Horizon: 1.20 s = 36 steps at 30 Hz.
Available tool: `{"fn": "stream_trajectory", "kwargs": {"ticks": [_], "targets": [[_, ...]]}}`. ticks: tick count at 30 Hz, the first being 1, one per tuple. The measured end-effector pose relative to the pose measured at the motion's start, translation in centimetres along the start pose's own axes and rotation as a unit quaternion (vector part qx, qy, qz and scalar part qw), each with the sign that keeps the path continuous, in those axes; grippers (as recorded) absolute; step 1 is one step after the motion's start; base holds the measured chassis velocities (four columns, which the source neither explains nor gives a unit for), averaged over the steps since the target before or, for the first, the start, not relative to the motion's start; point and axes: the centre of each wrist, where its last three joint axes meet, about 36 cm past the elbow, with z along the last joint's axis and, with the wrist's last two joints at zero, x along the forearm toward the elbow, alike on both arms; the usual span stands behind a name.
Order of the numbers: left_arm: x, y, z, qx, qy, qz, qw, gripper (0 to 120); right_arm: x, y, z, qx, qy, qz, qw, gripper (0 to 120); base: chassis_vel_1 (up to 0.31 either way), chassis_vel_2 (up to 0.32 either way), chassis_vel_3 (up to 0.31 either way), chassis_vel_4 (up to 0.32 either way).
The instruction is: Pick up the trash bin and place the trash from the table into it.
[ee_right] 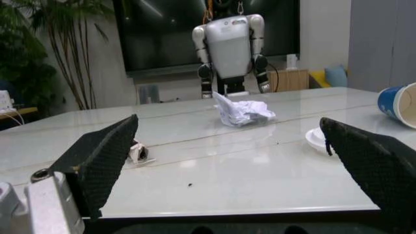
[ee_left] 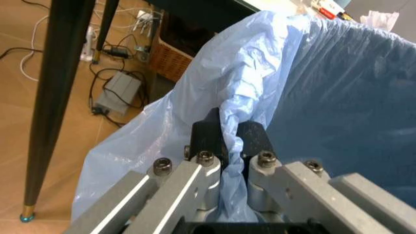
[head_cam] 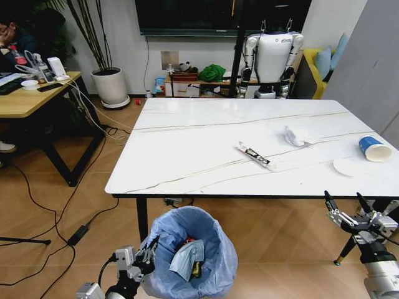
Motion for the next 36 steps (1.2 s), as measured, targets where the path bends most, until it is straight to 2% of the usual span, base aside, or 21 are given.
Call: {"fn": "stream_trajectory", "kwargs": {"ticks": [11, 25, 31, 32, 35, 36], "targets": [[0.1, -0.1, 0.1, 0.0, 0.0, 0.0, 1.0, 0, 0.1, 0.3, 0.2, 0.002, -0.001, -0.005, 1.0, 100, -0.083, -0.083, 0.097, 0.081], [0.1, -0.1, 0.1, -0.001, 0.001, 0.0, 1.0, 0, -0.1, 0.0, 0.4, 0.038, 0.003, -0.015, 0.999, 100, -0.048, -0.049, 0.045, 0.045], [0.5, -0.4, -0.2, -0.004, 0.0, 0.002, 1.0, 0, -3.0, 1.9, -3.1, 0.053, 0.003, -0.078, 0.996, 100, 0.0, 0.0, 0.0, 0.0], [0.7, -0.6, -0.2, -0.005, -0.001, 0.002, 1.0, 0, -4.0, 2.5, -4.0, 0.058, 0.017, -0.111, 0.992, 100, 0.0, 0.0, 0.0, 0.0], [1.0, -0.8, -0.3, -0.005, -0.002, 0.002, 1.0, 0, -4.7, 2.8, -4.2, 0.063, 0.035, -0.141, 0.987, 100, 0.0, 0.0, 0.0, 0.0], [1.2, -1.1, -0.4, -0.004, -0.004, 0.002, 1.0, 0, -5.3, 3.1, -4.3, 0.066, 0.054, -0.171, 0.982, 100, 0.0, 0.0, 0.0, 0.0]]}}
